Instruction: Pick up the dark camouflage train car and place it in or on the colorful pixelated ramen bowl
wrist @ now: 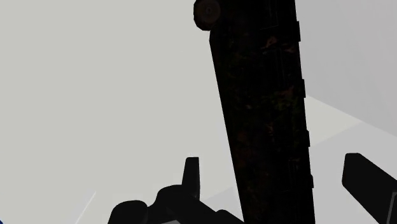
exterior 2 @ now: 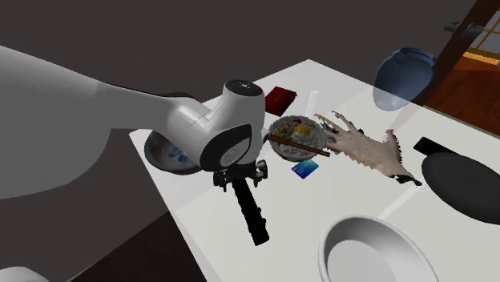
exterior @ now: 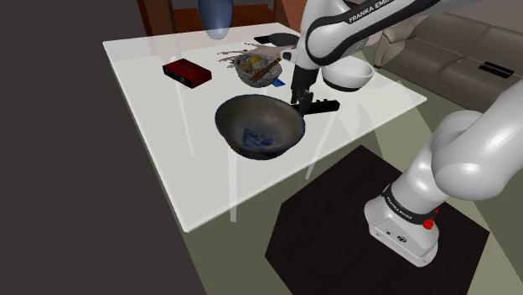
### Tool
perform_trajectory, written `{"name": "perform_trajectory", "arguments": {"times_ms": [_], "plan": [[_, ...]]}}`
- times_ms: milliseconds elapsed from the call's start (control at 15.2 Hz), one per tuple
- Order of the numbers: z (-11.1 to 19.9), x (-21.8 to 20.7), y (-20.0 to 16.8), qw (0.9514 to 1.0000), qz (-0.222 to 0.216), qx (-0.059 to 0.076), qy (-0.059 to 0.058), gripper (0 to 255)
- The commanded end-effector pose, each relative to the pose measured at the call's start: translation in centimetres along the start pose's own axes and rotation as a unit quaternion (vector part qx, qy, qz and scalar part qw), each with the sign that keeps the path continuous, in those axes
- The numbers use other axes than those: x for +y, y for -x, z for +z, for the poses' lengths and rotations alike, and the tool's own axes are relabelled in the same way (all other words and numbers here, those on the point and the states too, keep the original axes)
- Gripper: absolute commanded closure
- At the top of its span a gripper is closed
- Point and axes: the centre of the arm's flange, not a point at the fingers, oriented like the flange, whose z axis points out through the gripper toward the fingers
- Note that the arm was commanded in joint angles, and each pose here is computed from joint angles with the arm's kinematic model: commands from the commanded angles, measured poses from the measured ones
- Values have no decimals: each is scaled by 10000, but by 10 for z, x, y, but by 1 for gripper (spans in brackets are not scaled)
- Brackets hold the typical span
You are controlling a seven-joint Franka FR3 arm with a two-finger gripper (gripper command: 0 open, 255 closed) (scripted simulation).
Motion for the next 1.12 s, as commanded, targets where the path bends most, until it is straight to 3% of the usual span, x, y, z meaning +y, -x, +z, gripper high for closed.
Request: {"name": "perform_trajectory", "arguments": {"times_ms": [0, 396, 462, 1056], "plan": [[2, 0, -1, 10000, -1, 2, 2, 0], [2, 0, -1, 10000, -1, 1, 2, 0], [2, 0, -1, 10000, -1, 1, 2, 255], [2, 0, -1, 10000, -1, 2, 2, 255]]}}
